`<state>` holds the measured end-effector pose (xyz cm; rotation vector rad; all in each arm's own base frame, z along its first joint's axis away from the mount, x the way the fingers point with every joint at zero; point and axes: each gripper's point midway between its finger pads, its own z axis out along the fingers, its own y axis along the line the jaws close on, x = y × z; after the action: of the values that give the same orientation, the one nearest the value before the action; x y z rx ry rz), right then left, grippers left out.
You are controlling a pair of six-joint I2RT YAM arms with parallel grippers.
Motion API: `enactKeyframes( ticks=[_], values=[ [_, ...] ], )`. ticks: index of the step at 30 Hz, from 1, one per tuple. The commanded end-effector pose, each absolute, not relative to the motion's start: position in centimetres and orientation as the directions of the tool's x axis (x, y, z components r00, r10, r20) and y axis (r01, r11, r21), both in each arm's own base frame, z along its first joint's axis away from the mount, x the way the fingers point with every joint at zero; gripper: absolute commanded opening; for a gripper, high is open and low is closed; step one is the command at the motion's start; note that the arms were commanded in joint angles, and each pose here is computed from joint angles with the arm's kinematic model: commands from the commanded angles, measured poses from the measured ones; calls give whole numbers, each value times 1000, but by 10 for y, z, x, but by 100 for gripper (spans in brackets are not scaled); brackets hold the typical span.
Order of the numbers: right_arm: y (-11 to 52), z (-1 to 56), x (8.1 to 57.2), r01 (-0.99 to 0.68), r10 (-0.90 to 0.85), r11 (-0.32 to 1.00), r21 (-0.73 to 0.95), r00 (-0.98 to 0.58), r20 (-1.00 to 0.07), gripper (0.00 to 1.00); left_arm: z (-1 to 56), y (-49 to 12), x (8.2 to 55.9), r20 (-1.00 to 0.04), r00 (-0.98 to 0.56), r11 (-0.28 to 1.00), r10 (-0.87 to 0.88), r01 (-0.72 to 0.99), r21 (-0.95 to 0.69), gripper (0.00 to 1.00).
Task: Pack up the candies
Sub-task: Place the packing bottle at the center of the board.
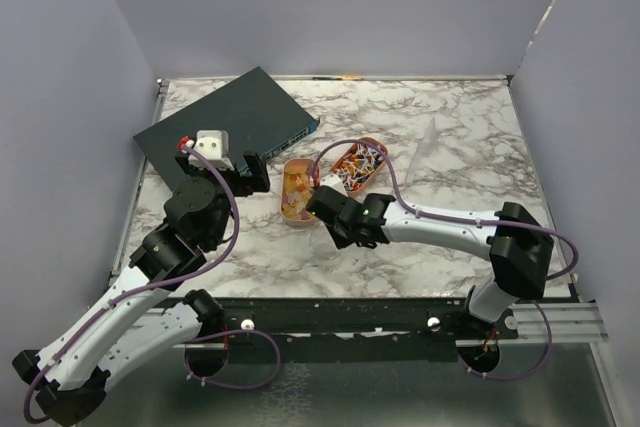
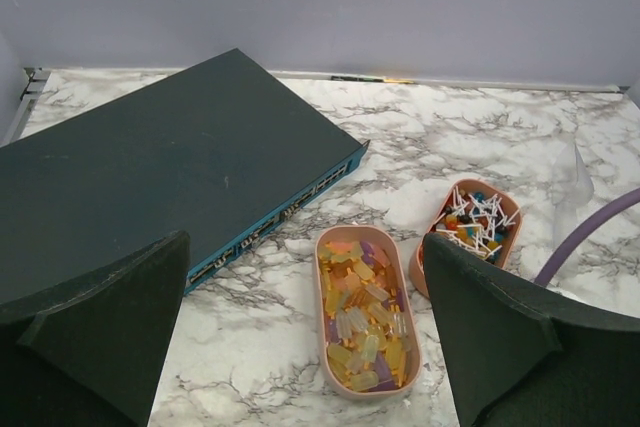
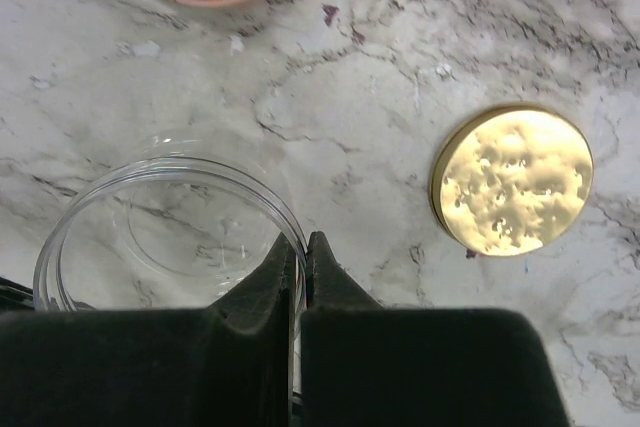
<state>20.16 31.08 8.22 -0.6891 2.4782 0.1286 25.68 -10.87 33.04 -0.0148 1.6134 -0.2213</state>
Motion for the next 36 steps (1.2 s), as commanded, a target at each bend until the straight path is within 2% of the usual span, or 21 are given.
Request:
enactKeyframes(
  ticks=[1,12,17,22,30,36],
  values=[
    [279,77,192,-448,-437,887,-111,-734,-520,1,325,-109,259,-988,-64,982,-144,111,-150,99],
    [252,59,186,-378,-406,912,-160,-767,-498,1,316,-115,263,-988,-89,984,-124,117,-134,99],
    [248,61,188,-351,-389,920,-174,-767,-510,13,314,-116,264,-988,-96,984,-120,118,-131,99],
    [246,75,192,-320,-353,934,-160,-756,-552,31,313,-117,264,-988,-98,984,-119,119,-131,99],
    [253,126,205,-306,-301,946,-112,-692,-656,48,313,-118,264,-988,-100,984,-120,123,-132,99],
    [258,170,232,-280,-315,944,-177,-594,-740,53,314,-117,264,-988,-97,983,-122,122,-134,99]
  ],
)
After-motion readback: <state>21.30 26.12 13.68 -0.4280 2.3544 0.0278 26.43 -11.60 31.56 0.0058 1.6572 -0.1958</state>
